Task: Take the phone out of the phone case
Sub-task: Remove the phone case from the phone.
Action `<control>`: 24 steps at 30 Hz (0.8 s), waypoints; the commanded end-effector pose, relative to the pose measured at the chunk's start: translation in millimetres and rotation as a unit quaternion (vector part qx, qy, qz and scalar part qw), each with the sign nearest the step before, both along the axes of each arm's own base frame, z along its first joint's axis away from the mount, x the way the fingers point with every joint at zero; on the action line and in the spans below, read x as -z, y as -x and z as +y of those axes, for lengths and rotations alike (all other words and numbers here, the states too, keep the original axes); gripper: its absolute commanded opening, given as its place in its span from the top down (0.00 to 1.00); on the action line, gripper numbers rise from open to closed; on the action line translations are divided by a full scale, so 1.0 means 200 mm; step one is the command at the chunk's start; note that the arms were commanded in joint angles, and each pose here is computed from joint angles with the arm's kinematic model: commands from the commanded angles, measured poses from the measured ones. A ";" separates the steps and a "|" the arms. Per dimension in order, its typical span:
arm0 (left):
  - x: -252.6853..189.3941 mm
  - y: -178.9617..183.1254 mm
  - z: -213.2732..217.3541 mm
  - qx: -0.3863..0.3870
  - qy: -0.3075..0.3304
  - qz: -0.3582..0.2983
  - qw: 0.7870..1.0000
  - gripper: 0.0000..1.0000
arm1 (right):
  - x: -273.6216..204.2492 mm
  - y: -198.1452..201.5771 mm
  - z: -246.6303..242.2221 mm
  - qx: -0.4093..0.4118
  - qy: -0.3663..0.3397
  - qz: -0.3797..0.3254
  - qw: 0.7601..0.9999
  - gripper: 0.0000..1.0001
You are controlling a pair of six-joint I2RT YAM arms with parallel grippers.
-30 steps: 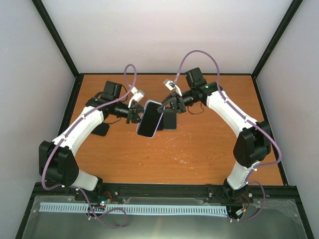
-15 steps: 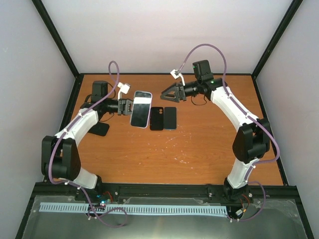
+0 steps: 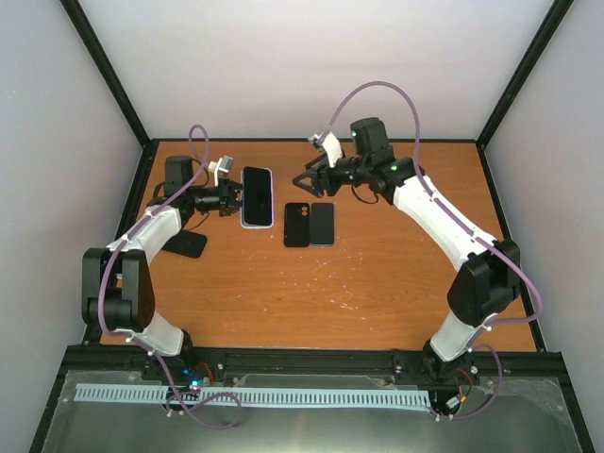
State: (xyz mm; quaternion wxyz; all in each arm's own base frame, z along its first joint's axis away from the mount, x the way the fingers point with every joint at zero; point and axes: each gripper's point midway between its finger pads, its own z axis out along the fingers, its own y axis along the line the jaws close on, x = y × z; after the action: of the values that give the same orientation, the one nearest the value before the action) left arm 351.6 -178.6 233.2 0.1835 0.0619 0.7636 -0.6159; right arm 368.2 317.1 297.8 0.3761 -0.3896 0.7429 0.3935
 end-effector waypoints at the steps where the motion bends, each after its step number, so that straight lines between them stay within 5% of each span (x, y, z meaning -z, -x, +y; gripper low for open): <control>1: -0.07 -0.09 0.05 -0.041 0.009 0.046 0.998 0.99 | -0.03 0.01 0.05 0.042 0.068 -0.119 0.990 0.35; 9: -0.02 -0.09 0.08 -0.030 0.063 0.163 0.984 0.99 | -0.04 0.13 0.24 0.037 0.135 -0.231 0.963 0.35; 24: 0.03 -0.05 0.09 -0.040 0.070 0.205 0.975 0.99 | 0.05 0.31 0.57 0.002 0.194 -0.322 0.927 0.35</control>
State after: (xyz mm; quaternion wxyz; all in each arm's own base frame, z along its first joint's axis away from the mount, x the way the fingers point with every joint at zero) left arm 363.9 -161.4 206.9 0.0411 -0.1320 0.7511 -0.6455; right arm 299.8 421.8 274.3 0.4834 -0.5620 0.6599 0.1224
